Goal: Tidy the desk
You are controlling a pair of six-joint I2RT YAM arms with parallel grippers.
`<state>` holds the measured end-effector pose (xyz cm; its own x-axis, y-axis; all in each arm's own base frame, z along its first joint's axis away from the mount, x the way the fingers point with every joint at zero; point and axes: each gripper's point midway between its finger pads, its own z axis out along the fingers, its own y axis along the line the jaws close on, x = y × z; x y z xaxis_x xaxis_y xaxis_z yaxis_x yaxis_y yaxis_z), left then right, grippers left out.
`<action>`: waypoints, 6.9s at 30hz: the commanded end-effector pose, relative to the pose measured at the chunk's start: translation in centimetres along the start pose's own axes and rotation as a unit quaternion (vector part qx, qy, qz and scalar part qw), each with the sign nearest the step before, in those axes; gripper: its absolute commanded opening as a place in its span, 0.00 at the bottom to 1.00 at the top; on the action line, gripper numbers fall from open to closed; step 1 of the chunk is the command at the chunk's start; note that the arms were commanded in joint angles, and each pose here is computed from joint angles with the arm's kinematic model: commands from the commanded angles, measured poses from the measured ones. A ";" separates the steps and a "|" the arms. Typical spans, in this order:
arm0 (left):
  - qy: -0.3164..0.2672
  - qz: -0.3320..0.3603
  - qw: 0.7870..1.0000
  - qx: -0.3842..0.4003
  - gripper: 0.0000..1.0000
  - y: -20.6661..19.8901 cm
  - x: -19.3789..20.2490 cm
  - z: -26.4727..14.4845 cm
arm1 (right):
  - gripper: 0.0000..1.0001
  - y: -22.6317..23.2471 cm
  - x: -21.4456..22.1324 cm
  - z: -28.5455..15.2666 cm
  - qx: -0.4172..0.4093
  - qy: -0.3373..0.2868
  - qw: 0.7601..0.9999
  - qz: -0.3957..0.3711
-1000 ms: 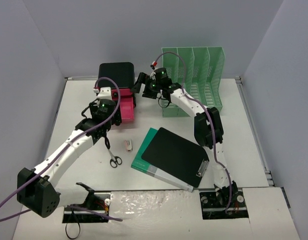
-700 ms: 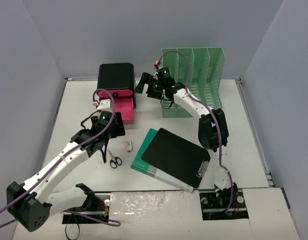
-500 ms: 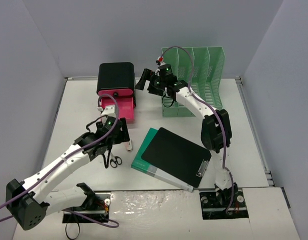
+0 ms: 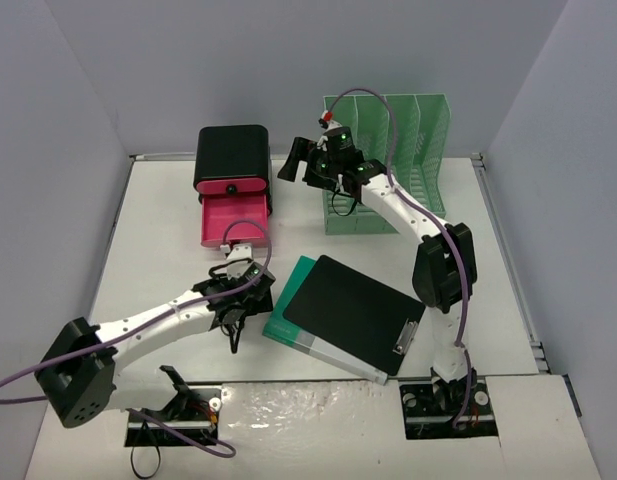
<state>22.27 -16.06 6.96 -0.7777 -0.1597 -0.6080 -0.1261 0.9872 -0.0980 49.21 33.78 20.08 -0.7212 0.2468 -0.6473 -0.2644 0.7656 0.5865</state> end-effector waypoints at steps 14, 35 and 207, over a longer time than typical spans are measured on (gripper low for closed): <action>-0.083 0.013 0.996 0.007 0.63 -4.3 -4.3 4.2 | 0.93 2.7 -4.2 -4.8 -0.035 -0.045 0.997 -0.054; -0.092 0.014 0.995 -0.022 0.07 -3.4 -2.8 5.9 | 0.92 1.9 -3.5 -5.4 -0.027 -0.036 0.997 -0.068; -0.173 -0.071 0.982 0.024 0.66 4.8 -14.4 -5.8 | 0.95 8.1 -3.3 7.8 -0.216 -0.030 0.976 -0.027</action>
<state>29.57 -8.85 18.49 -0.5355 -0.2641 -0.8021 -0.1848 0.9635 -0.1939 53.07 43.58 17.95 -0.7592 0.1921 -0.6219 -0.4581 0.5211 0.7202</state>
